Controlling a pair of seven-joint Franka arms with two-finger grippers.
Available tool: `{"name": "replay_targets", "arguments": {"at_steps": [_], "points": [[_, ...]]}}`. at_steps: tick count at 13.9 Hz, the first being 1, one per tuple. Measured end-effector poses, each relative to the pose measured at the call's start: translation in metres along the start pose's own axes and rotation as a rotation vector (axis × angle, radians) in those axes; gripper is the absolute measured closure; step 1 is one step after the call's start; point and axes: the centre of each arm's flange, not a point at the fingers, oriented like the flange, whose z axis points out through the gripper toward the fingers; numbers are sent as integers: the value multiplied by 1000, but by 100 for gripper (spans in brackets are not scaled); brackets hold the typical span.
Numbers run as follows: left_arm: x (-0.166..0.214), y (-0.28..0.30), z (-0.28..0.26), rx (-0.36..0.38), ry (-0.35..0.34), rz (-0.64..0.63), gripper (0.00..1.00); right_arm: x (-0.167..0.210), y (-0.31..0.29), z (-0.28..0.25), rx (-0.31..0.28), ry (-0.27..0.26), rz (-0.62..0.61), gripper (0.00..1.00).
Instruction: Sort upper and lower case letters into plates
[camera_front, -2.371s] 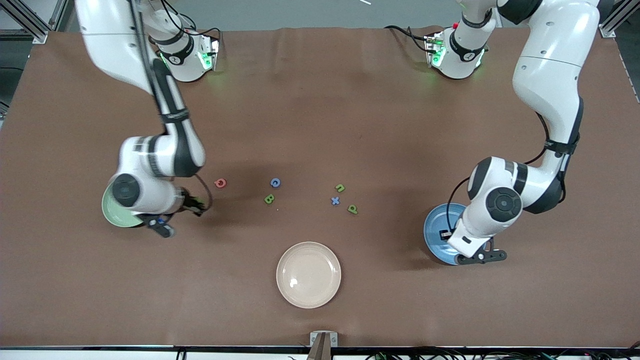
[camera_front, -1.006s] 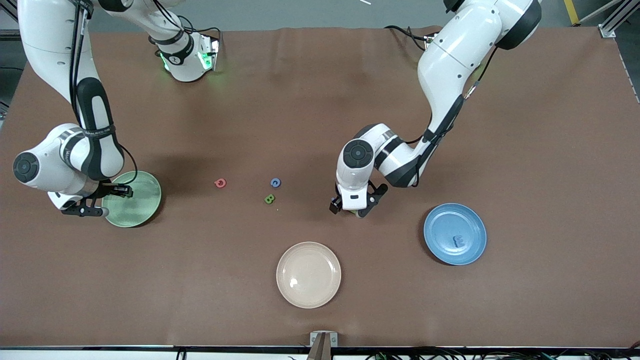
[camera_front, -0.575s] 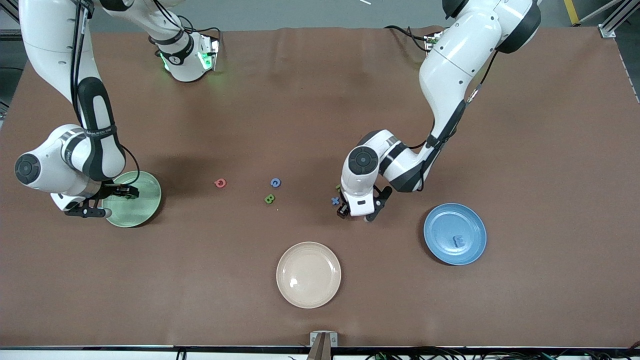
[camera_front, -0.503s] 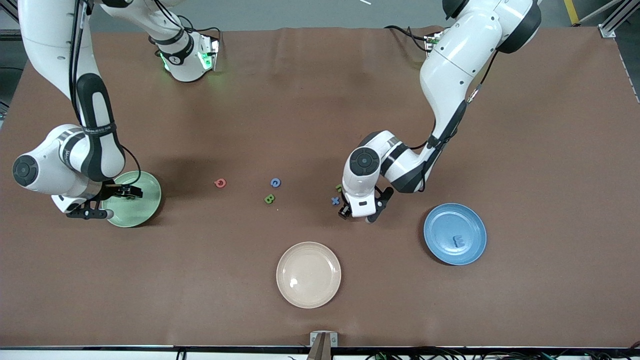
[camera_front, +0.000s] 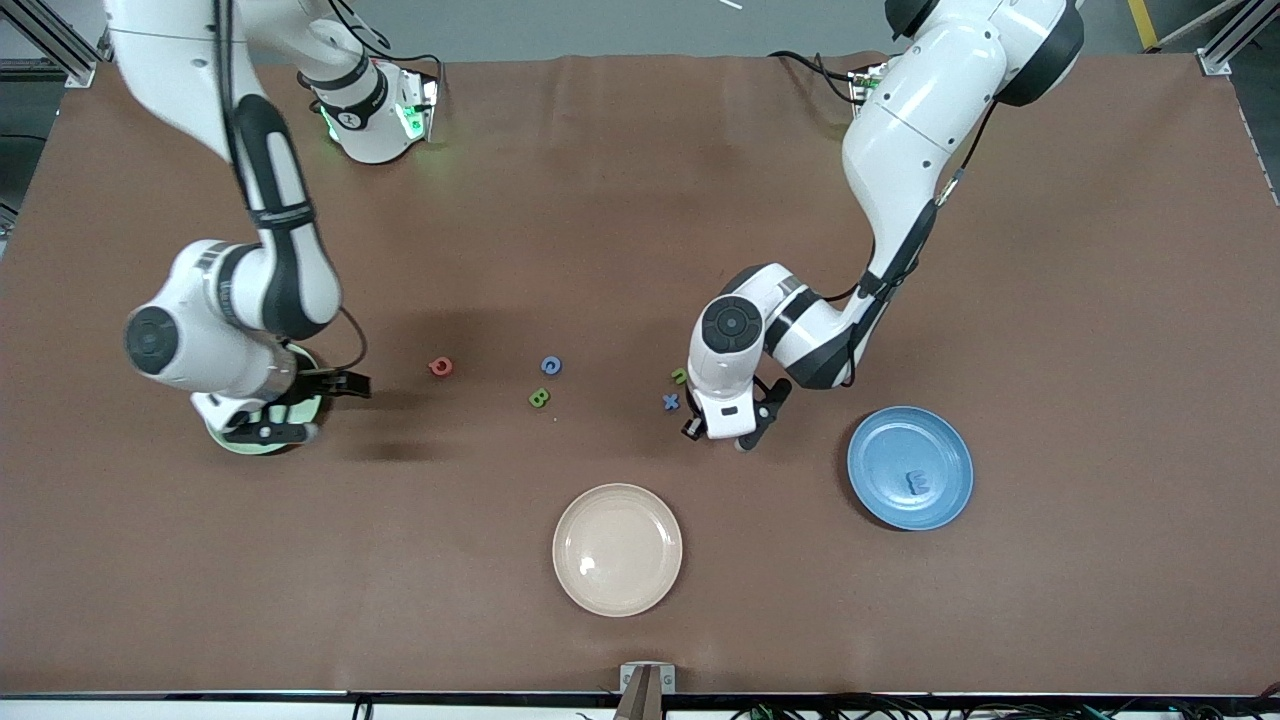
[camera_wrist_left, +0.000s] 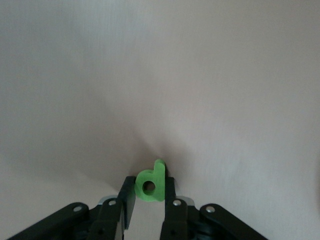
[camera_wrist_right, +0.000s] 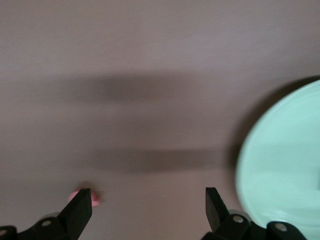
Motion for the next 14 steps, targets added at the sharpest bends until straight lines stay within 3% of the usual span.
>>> {"name": "replay_targets", "arguments": {"at_steps": [2,7,11,12,13,14], "points": [[49,-1,-4,11,57,43,72,-7,-30,9,-9,16,12,0],[184,-15,-44,4,104,186,72,-28,-51,47,-7,74,35,0],[237,-45,-31,74,91,282,72,-43,-73,65,-13,70,48,1],[250,-56,-22,94,81,292,72,-45,-75,68,-18,74,44,5],[259,-66,-13,110,71,286,66,-47,-77,72,-24,73,41,13],[265,-71,-8,118,65,278,57,-49,-78,76,-30,68,38,13]]}}
